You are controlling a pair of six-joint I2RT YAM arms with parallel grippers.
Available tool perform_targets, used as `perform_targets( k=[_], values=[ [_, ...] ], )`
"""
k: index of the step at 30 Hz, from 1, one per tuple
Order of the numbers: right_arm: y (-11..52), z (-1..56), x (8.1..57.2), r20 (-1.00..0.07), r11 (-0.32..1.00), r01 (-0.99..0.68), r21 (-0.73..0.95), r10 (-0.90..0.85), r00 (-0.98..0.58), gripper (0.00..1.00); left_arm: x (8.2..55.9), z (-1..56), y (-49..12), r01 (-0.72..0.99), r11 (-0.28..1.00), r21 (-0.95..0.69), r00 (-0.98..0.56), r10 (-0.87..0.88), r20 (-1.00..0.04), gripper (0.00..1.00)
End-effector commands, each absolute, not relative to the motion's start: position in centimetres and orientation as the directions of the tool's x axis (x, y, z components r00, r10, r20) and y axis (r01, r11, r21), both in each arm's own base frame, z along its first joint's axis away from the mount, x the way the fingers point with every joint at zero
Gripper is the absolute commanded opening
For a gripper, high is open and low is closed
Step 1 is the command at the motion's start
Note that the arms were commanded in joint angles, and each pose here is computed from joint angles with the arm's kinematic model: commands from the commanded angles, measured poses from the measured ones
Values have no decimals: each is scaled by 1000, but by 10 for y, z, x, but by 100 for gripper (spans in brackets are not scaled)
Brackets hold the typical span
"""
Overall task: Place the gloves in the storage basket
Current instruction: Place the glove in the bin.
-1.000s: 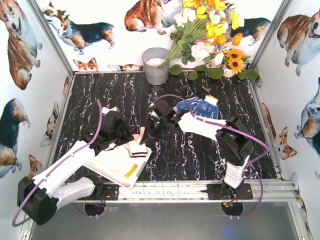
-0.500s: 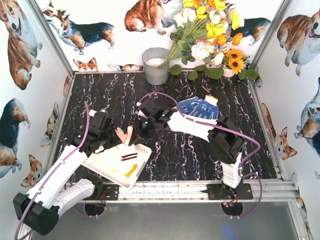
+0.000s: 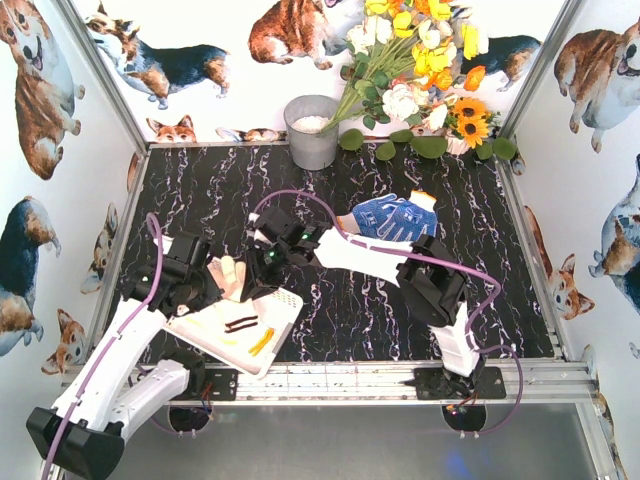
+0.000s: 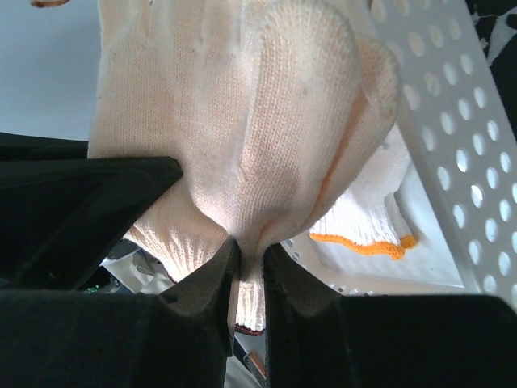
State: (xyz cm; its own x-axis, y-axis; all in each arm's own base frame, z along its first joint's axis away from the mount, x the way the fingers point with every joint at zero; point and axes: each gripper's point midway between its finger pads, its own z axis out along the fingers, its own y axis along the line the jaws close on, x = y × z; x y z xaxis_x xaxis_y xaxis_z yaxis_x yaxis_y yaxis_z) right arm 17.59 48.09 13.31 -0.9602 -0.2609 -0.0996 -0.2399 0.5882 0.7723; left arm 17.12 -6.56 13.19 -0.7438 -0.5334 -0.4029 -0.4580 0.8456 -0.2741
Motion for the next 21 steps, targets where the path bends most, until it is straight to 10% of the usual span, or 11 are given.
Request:
perform_targets(
  k=[1,21],
  values=[
    [487,132,176,-131,594,-289,751,-296,-946,0,161,133,-41,-527,827,-194,-714,-555,-428,0],
    [498,109,174,-134,622,-354,698,-372,-919,0,150,92,-32,-586,796,-148,-708,-593,-383,0]
  ],
)
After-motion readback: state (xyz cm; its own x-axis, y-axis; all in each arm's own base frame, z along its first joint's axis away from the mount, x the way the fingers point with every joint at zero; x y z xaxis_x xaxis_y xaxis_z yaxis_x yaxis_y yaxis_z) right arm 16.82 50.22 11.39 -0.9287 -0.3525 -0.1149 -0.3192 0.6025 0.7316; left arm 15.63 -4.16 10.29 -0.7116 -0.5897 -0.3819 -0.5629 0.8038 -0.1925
